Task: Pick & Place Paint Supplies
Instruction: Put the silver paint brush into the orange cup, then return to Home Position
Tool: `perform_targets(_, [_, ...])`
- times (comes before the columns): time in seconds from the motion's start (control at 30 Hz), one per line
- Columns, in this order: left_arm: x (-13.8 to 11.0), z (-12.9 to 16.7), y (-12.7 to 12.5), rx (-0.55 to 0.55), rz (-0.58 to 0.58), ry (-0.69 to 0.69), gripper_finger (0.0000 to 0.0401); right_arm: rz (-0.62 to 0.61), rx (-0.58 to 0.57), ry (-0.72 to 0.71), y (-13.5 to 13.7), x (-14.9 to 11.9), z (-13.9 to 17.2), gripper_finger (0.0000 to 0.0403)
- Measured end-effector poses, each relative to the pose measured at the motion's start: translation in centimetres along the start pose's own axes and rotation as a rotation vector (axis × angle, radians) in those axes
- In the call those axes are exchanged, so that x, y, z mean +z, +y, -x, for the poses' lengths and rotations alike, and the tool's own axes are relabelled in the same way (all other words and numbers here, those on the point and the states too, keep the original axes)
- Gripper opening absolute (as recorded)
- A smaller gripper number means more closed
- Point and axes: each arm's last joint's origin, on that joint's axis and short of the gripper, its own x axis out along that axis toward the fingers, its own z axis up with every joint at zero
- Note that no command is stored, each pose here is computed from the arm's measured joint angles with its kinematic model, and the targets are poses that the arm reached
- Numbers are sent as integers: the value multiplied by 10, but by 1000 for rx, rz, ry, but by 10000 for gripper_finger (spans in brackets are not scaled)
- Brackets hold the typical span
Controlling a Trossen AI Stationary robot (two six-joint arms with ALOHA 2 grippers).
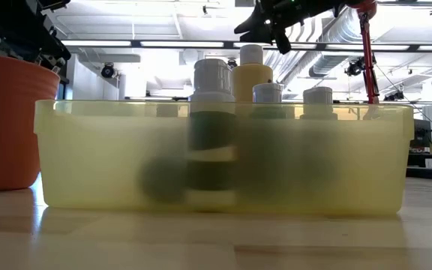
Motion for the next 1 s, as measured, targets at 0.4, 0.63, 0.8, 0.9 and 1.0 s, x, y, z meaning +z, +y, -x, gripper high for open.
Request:
perform_targets(0.4, [8,0,-5,-49,-9,-75,106,0,-8,50,-1,-5,0,119])
perform_targets(0.63, [29,12,-12,-19,-110,-203,121,0,39,31,1,-2,0,119])
perform_targets(0.8, [55,29,-20,50,-219,-320,122,3,143,4,5,2,0,119])
perform_targets(0.9, [69,39,-25,76,-257,-370,122,5,210,3,7,4,2,119])
perform_targets(1.0, [81,51,-28,86,-276,-389,122,1,259,1,9,7,8,119])
